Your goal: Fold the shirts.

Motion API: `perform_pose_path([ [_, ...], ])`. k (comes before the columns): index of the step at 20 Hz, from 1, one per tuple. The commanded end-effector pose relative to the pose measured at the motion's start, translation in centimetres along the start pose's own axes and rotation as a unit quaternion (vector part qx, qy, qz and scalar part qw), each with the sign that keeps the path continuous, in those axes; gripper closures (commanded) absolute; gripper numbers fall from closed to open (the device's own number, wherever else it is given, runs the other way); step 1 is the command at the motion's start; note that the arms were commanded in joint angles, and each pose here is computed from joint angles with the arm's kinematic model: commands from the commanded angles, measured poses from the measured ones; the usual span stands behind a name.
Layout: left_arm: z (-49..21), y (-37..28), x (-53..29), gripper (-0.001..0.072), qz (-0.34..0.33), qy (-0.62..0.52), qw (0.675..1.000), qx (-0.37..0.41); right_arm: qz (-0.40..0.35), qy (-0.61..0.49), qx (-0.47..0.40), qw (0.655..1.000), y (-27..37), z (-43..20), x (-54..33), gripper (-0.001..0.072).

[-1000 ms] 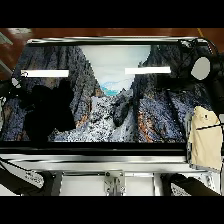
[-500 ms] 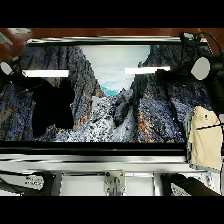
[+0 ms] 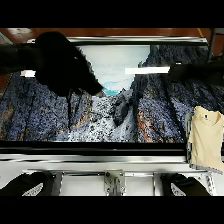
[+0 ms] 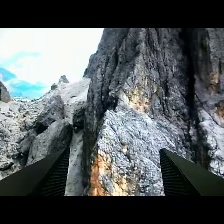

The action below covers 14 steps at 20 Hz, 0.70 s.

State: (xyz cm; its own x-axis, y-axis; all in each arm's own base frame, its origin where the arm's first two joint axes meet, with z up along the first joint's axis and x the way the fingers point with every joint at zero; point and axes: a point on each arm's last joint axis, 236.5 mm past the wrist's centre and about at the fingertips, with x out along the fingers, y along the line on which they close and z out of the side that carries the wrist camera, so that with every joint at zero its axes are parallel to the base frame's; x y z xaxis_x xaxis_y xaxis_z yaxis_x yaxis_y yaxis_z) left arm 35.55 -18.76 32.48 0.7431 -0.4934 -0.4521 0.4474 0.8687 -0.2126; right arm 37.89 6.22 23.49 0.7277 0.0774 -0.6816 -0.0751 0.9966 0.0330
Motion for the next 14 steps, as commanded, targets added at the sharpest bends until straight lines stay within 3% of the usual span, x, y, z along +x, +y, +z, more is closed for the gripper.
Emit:
perform_pose_path([
  [1,-1.6,-8.4,-1.8,0.0667,-0.098,0.007,0.995,0.031,-0.006,0.006,-0.003,1.0,-0.8,-1.9,-4.9,0.0022],
  [5,-11.0,-10.7,5.3,0.0667,-0.114,0.14,0.983,0.044,-0.021,0.119,-0.002,0.993,-1.7,-7.7,-6.8,0.0023],
  [9,-23.2,-9.6,13.5,0.0667,-0.073,0.265,0.961,-0.033,-0.008,0.182,-0.003,0.983,-1.0,-11.4,-4.8,0.0023],
  [12,-27.1,-10.2,17.8,0.0651,-0.079,0.293,0.948,-0.096,0.052,0.197,0.012,0.979,2.1,-14.2,-0.1,0.0023],
  [13,-27.8,-10.5,18.3,0.0359,-0.085,0.308,0.941,-0.115,0.077,0.197,0.026,0.977,3.4,-15.2,1.6,0.0023],
  [14,-28.0,-10.1,18.4,-0.0003,-0.083,0.32,0.935,-0.128,0.1,0.193,0.037,0.975,4.5,-16.0,2.9,0.0023],
])
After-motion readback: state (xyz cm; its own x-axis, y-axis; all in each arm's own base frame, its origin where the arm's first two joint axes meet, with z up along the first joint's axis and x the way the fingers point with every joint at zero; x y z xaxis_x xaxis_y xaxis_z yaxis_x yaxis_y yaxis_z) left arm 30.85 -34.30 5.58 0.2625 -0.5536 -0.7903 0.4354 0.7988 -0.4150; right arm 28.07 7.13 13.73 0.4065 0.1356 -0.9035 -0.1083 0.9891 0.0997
